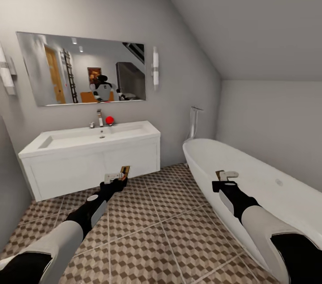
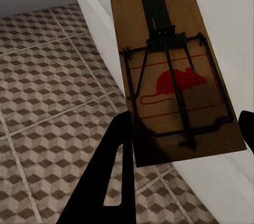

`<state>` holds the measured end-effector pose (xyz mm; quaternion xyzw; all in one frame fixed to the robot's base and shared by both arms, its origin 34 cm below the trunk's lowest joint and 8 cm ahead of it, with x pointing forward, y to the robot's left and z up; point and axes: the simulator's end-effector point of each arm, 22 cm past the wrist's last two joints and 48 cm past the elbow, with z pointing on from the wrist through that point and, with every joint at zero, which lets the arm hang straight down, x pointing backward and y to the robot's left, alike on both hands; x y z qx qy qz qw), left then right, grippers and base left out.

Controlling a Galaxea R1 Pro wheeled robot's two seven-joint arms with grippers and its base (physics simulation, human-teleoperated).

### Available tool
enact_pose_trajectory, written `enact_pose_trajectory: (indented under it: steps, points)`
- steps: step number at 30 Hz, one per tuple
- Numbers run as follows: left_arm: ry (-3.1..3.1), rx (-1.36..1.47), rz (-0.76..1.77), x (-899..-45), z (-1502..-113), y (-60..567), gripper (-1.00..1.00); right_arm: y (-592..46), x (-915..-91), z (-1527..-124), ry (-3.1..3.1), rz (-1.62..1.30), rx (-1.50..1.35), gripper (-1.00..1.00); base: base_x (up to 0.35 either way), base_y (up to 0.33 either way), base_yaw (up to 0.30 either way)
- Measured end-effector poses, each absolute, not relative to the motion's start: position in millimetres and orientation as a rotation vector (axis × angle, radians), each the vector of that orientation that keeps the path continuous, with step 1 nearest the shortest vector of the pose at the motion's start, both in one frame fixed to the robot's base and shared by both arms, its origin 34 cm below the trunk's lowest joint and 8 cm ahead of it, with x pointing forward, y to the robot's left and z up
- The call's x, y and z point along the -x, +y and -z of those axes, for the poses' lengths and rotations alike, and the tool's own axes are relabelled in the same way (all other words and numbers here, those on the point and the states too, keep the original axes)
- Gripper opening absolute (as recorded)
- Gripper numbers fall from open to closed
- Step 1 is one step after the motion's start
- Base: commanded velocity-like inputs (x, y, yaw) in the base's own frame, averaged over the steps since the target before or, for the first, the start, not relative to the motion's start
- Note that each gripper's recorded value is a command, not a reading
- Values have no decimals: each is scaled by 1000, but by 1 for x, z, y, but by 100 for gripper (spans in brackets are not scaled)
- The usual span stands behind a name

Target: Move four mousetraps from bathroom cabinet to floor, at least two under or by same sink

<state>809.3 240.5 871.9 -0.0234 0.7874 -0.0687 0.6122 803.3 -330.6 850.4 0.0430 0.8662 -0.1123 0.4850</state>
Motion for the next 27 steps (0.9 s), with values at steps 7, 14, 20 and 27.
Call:
enact_pose_trajectory:
  steps: [7,14,20,27]
  points:
    - [1817,59,159,-809,-871,241,-100,-331,-803,-851,2109,274,-105,-100,49,0,261]
    - [1825,59,158,-808,-868,241,-100,-331,-803,-851,2108,276,-105,-100,239,-9,54]
    - [1828,60,157,-807,-867,241,-100,-331,-803,-851,2108,276,-104,-100,300,-62,5]
    - [1829,61,156,-807,-866,241,-100,-331,-803,-851,2108,277,-104,-100,306,-72,1]
